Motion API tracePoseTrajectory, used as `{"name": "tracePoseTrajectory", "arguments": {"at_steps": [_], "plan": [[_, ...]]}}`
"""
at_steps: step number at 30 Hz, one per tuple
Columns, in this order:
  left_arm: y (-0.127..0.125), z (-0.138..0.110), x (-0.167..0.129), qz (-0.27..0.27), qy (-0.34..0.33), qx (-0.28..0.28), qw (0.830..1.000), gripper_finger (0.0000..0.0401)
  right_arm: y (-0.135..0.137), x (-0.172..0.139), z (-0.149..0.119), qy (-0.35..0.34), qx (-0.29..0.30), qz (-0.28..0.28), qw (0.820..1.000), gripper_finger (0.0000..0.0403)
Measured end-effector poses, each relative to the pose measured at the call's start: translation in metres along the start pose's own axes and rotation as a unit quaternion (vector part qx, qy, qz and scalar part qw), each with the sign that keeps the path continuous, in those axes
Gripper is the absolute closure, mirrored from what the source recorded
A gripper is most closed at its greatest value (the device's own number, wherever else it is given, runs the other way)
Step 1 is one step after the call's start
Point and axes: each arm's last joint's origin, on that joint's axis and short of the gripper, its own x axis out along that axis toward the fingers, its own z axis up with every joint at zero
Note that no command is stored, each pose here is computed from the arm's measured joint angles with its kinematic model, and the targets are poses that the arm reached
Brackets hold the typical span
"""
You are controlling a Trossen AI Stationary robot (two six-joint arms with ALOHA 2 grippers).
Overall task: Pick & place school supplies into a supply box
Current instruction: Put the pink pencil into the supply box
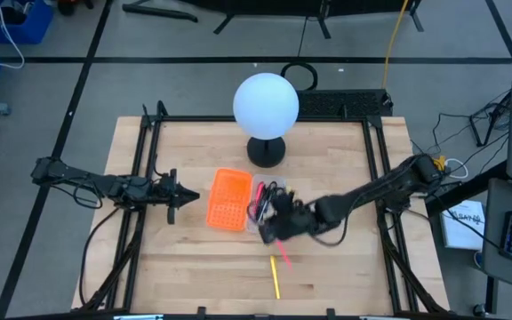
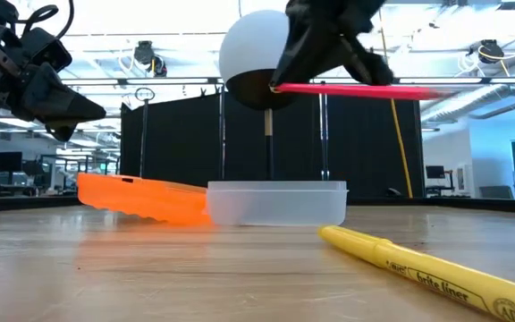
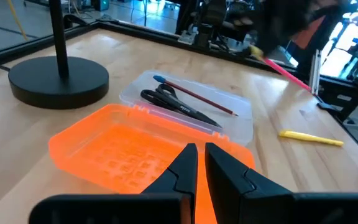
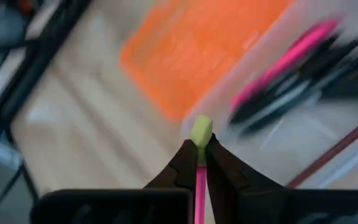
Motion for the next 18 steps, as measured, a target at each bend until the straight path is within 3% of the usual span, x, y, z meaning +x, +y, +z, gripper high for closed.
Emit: {"name": "tracePoseTrajectory", "arguments": {"at_steps": [9, 18], "plan": [[0.0, 0.001, 0.0, -0.002, -0.006, 0.0, 1.0, 0.0366, -0.037, 0.014, 0.079, -0.086, 0.069, -0.053, 0.993, 0.0395], [-0.001, 0.002, 0.0, -0.002, -0.012, 0.025, 1.0, 0.0366, -0.075, 0.049, 0.077, -0.171, 0.147, 0.016, 0.974, 0.0391]]}}
